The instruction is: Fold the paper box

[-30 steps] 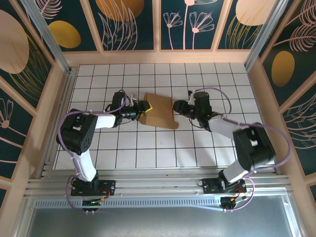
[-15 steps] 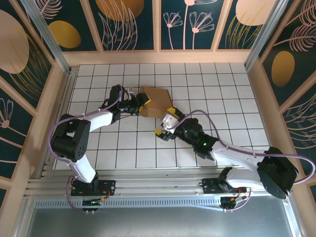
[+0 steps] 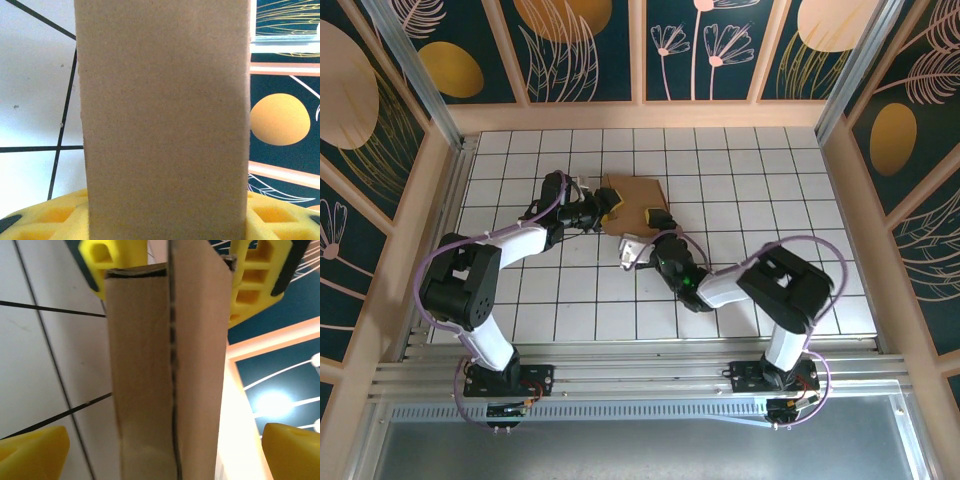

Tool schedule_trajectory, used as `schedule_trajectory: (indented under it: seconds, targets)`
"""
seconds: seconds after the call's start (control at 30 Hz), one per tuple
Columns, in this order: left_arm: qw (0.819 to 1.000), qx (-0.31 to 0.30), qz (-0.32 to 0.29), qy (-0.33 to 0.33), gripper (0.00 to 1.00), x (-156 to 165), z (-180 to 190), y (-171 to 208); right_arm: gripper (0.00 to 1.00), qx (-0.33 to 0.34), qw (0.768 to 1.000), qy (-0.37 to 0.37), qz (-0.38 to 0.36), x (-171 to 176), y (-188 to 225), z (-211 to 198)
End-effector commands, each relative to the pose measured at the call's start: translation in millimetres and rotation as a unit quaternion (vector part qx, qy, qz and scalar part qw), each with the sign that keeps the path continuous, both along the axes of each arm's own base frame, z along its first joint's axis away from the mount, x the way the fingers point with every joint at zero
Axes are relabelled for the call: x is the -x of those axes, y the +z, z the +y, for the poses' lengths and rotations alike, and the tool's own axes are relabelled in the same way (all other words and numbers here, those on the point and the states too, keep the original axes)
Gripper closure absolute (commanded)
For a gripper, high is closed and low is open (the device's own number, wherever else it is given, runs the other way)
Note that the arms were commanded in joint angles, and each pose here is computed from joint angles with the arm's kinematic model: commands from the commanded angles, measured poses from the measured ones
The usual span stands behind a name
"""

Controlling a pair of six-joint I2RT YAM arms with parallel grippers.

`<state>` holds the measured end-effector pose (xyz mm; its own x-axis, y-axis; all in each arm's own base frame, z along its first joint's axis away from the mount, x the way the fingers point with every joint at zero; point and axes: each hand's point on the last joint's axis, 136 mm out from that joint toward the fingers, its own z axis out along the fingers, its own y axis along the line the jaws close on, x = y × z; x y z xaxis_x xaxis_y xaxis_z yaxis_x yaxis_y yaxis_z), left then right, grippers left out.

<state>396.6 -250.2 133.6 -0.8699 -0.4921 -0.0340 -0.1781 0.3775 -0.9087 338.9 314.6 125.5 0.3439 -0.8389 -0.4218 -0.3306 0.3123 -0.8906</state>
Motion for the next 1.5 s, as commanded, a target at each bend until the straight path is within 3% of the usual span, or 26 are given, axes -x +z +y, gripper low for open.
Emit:
schedule_trajectory:
  seconds: [0.0, 0.13, 0.33, 0.47, 0.57, 0.67, 0.73, 0.87, 0.97, 1.07, 1.23, 1.47]
  targets:
    - [1.0, 0.018, 0.006, 0.01, 0.43, -1.6, 0.5, 19.7, 0.05, -0.035, 0.994, -0.051, -0.093, -20.2, 41.9, -5.1]
    - [1.0, 0.021, 0.006, 0.009, 0.43, -0.7, 0.1, 21.7, 0.37, -0.05, 0.993, -0.05, -0.091, -21.3, 36.5, -5.2]
    - [1.0, 0.024, -0.005, 0.008, 0.39, -0.5, 0.5, 31.8, 0.57, -0.029, 0.997, -0.03, -0.07, -14.6, 18.9, -1.0]
    - [0.999, 0.011, -0.036, 0.012, 0.22, -2.0, 5.1, 47.4, 0.58, -0.03, 0.996, -0.037, -0.073, -8.7, 26.1, -7.7]
    - [0.994, -0.024, -0.101, 0.022, 0.15, -8.2, 15.9, 83.2, 0.58, -0.02, 0.997, -0.034, -0.067, 2.1, 34.1, -15.8]
    - [0.976, -0.1, -0.185, 0.049, 0.11, -11.2, 39.0, 126.3, 0.56, 0.015, 0.999, -0.027, -0.018, 18.0, 26.8, -25.8]
    - [0.955, -0.164, -0.237, 0.076, 0.08, -10.0, 60.1, 153.2, 0.58, 0.04, 0.997, -0.005, 0.069, 33.5, 17.7, -29.9]
    - [0.905, -0.254, -0.312, 0.134, 0.07, 5.1, 101.2, 191.6, 0.62, 0.033, 0.953, 0.065, 0.295, 80.1, 34.5, -40.0]
    - [0.879, -0.271, -0.357, 0.162, 0.06, 21.3, 117.6, 213.3, 0.59, 0.091, 0.924, 0.074, 0.365, 105.8, 51.5, -54.6]
    - [0.866, -0.274, -0.381, 0.174, 0.03, 33.2, 125.3, 224.0, 0.56, 0.167, 0.886, 0.048, 0.43, 121.3, 56.7, -73.7]
    - [0.86, -0.271, -0.397, 0.168, 0.03, 47.2, 127.0, 215.7, 0.54, 0.273, 0.819, -0.032, 0.504, 122.8, 57.0, -100.0]
    - [0.876, -0.27, -0.365, 0.166, 0.03, 50.4, 128.4, 183.9, 0.52, 0.29, 0.83, -0.006, 0.476, 92.1, 45.2, -69.3]
